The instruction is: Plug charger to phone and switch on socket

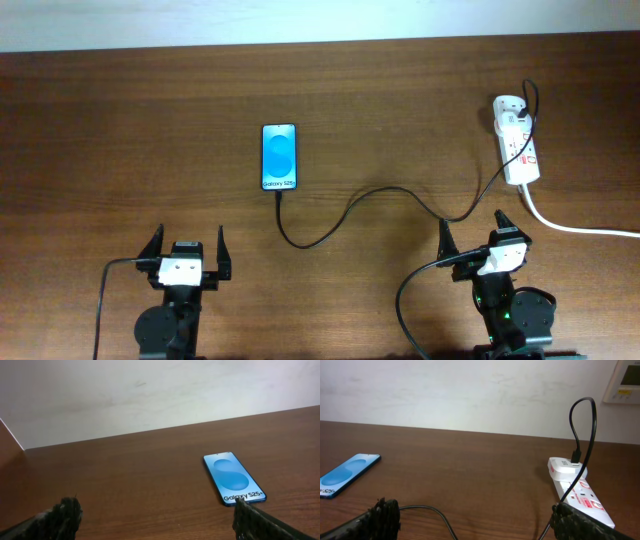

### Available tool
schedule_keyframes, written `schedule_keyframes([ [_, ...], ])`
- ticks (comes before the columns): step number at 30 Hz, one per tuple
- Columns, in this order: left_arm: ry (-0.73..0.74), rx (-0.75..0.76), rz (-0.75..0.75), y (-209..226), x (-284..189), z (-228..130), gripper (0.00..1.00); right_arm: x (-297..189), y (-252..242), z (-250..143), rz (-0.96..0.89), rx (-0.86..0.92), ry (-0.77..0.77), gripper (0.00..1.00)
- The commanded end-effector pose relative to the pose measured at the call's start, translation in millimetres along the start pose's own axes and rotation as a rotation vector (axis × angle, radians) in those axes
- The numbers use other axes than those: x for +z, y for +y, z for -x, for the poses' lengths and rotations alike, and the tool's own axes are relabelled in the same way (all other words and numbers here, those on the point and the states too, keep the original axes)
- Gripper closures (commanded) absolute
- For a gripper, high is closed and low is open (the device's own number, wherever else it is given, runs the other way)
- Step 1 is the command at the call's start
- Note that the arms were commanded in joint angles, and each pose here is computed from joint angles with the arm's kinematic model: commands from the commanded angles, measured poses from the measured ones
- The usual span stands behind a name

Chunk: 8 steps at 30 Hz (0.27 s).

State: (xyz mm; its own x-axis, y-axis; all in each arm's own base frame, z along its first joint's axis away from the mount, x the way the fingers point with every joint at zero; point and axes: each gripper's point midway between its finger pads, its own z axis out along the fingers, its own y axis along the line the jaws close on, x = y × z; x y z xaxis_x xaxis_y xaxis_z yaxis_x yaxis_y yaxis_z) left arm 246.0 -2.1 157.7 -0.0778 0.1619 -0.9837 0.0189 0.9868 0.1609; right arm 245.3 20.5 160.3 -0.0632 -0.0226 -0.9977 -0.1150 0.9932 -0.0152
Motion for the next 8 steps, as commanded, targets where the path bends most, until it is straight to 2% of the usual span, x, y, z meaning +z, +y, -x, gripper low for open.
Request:
schedule_keyframes([
  [1, -0.001, 0.012, -0.006, -0.8, 0.0, -1.4, 0.01, -0.1, 2.9, -2.2, 0.013, 0.011, 0.003, 0.01],
  [8, -0.001, 0.012, -0.006, -0.8, 0.0, -1.4, 0.01, -0.1, 2.9, -2.2, 0.013, 0.011, 0.003, 0.02],
])
